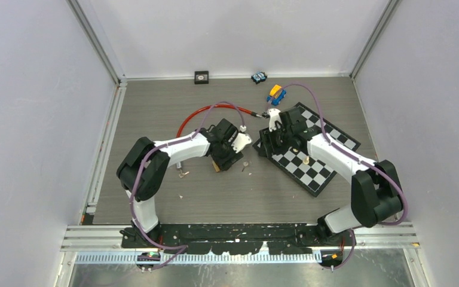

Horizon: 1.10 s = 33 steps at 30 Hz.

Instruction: Unlock with the key

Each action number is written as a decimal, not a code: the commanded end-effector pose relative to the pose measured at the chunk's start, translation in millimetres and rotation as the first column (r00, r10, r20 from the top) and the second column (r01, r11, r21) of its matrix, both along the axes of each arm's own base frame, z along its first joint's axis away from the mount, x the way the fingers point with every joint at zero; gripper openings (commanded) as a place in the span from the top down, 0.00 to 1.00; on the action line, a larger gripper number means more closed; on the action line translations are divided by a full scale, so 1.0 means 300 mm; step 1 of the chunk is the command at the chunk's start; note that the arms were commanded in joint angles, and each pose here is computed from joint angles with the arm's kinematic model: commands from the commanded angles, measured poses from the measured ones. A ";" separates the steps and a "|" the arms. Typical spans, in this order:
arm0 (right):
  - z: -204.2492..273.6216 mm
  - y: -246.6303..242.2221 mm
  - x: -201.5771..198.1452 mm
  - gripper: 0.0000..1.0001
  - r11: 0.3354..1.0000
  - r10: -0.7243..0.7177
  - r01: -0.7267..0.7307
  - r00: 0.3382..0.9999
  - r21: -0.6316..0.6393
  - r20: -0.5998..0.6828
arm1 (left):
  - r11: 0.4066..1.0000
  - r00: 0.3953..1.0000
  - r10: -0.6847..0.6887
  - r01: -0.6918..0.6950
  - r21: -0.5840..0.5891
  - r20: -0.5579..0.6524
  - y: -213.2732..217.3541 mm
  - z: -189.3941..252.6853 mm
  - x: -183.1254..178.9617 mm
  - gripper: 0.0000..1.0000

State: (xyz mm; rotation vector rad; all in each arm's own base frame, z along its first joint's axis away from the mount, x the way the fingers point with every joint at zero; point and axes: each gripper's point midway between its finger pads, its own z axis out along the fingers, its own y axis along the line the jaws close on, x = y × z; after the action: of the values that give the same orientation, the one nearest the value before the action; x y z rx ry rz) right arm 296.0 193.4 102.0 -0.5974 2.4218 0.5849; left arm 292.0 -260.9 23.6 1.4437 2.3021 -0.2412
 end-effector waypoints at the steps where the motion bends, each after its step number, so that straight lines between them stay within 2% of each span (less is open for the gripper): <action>1: 0.002 0.098 -0.002 0.46 0.994 0.062 -0.062 0.998 0.085 0.005 | 0.961 0.957 0.276 -0.275 0.023 -0.091 0.088 -0.017 -0.011 0.51; 7: -0.052 0.160 -0.008 0.47 0.991 0.108 -0.106 0.994 0.081 -0.014 | 0.944 0.933 0.304 -0.323 -0.074 -0.191 0.038 0.007 -0.046 0.44; 13: -0.131 0.199 0.032 0.51 0.994 0.105 -0.104 0.994 0.032 -0.035 | 0.916 0.894 0.339 -0.385 -0.114 -0.291 0.005 0.001 -0.070 0.38; 21: -0.197 0.222 0.046 0.57 0.996 0.088 -0.085 0.993 0.039 -0.083 | 0.860 0.798 0.386 -0.493 -0.131 -0.463 -0.001 -0.017 -0.100 0.33; 33: -0.228 0.250 0.039 0.73 0.995 0.076 -0.065 0.988 0.080 -0.137 | 0.821 0.740 0.348 -0.537 -0.195 -0.576 -0.022 0.035 -0.128 0.30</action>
State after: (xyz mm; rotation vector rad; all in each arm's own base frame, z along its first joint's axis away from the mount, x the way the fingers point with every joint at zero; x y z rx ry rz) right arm 297.4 256.6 23.0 -0.6456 2.5503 0.7257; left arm 276.9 -269.0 36.6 0.6889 2.6793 -0.8293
